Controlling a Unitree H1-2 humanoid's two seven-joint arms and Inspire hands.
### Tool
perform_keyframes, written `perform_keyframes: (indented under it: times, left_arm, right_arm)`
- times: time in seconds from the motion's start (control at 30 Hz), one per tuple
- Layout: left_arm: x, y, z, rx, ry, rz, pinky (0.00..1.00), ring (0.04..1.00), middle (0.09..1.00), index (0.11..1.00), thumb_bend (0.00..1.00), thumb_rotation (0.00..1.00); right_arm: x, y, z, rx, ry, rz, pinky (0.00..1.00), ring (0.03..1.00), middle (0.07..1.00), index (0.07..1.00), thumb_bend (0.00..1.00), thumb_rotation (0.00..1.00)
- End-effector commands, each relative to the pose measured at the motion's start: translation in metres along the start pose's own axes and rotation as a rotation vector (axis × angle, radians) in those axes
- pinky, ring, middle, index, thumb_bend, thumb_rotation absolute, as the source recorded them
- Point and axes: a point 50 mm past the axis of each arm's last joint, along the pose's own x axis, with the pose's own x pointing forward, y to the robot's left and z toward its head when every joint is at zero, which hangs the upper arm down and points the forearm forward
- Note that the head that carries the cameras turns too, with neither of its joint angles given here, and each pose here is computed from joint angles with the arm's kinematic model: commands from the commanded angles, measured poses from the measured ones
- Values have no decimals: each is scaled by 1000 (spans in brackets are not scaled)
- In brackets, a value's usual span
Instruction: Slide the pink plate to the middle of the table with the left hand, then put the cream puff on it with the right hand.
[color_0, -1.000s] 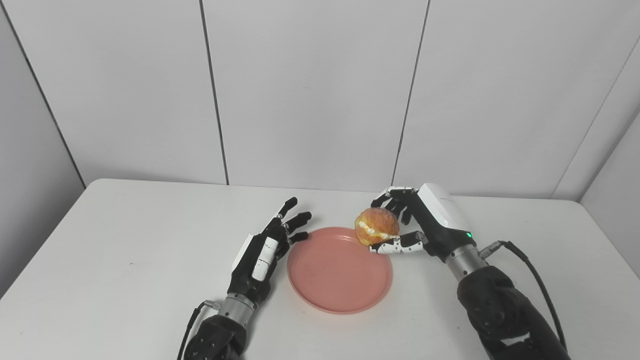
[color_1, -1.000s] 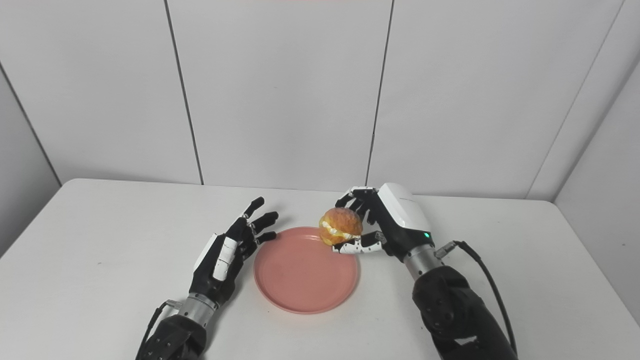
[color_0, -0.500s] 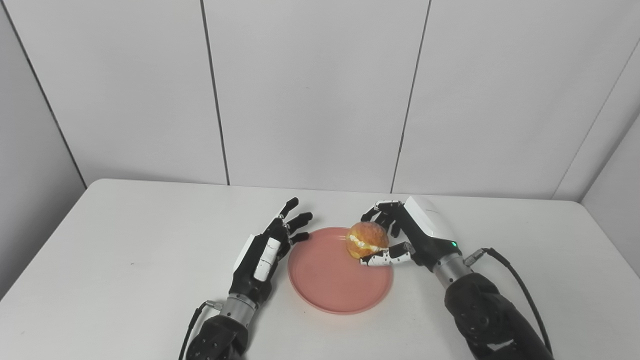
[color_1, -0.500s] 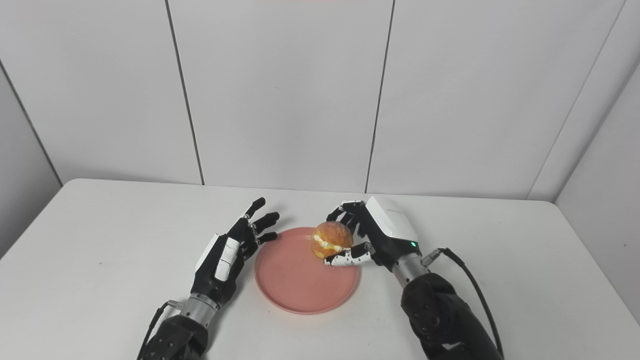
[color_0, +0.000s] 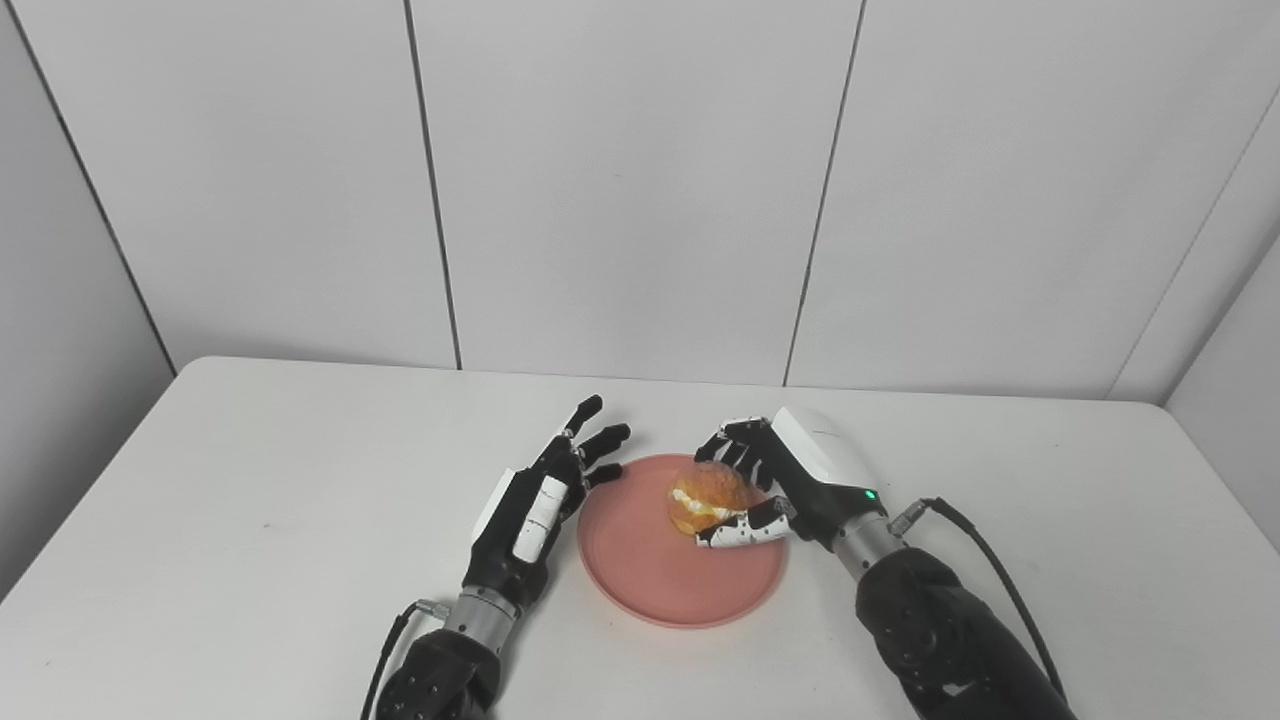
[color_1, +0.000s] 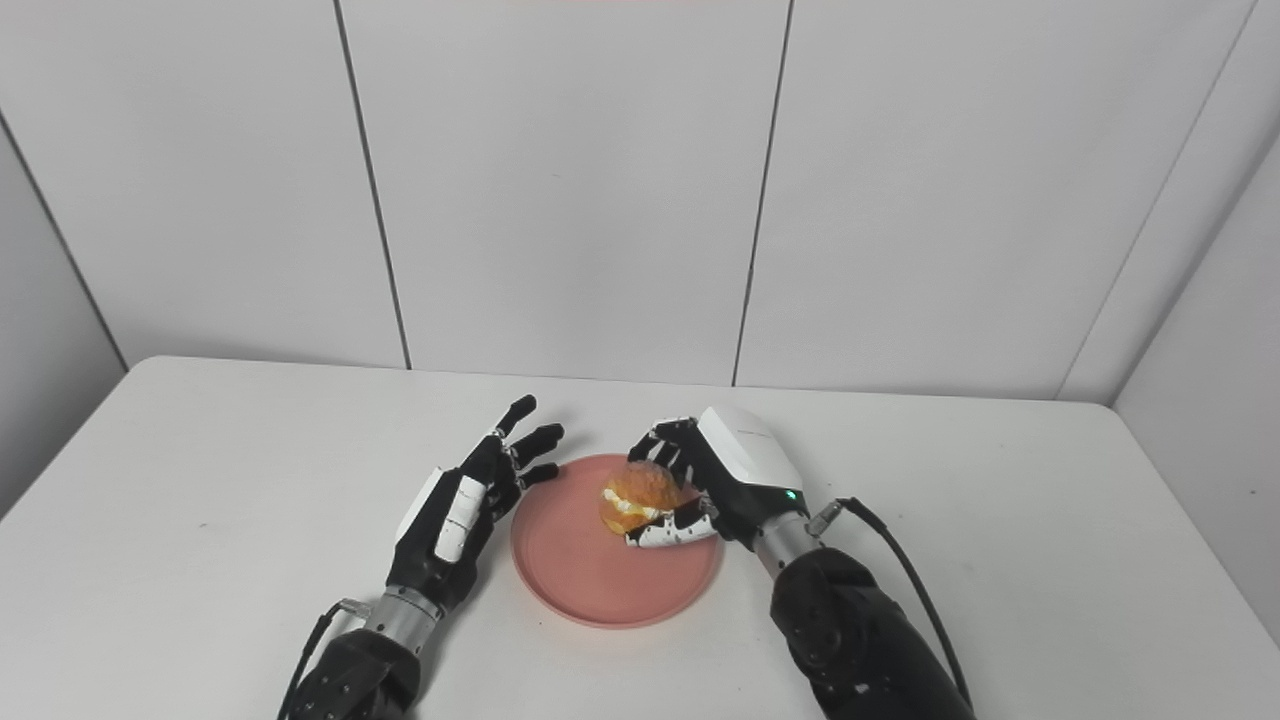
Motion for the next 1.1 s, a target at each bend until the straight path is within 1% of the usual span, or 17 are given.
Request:
perform_keyframes:
  times: [0.0,0.17,0.47,0.9,0.93,0.97,1.03,1.07]
  left_arm:
    - [-39,-19,-42,-73,129,23,850,912,850,926,997,909]
    - [-38,-20,-42,-77,131,24,855,914,849,929,1000,905]
    - [-37,-21,-42,-77,132,20,859,916,851,933,1000,904]
    - [-37,-21,-41,-73,130,12,857,918,845,931,1000,902]
    - [-37,-21,-41,-73,130,13,857,918,845,928,1000,902]
    - [-37,-21,-41,-73,131,14,857,918,845,928,1000,902]
    - [-37,-21,-41,-73,131,14,860,921,846,927,1000,900]
    - [-37,-20,-41,-73,131,13,861,922,847,927,999,900]
  right_arm:
    - [14,-17,16,-28,-96,-54,367,450,470,514,527,9]
    - [17,-8,16,-39,-106,-38,368,449,467,517,527,9]
    - [18,1,17,-38,-105,-13,366,448,464,518,526,10]
    - [18,1,19,-44,-106,0,387,472,470,519,525,12]
    - [18,1,19,-48,-103,5,405,489,526,508,524,82]
    - [18,1,18,-54,-100,12,407,492,538,506,523,97]
    - [17,0,18,-69,-88,30,435,519,590,499,522,142]
    - [17,-1,18,-74,-84,37,466,558,629,607,725,223]
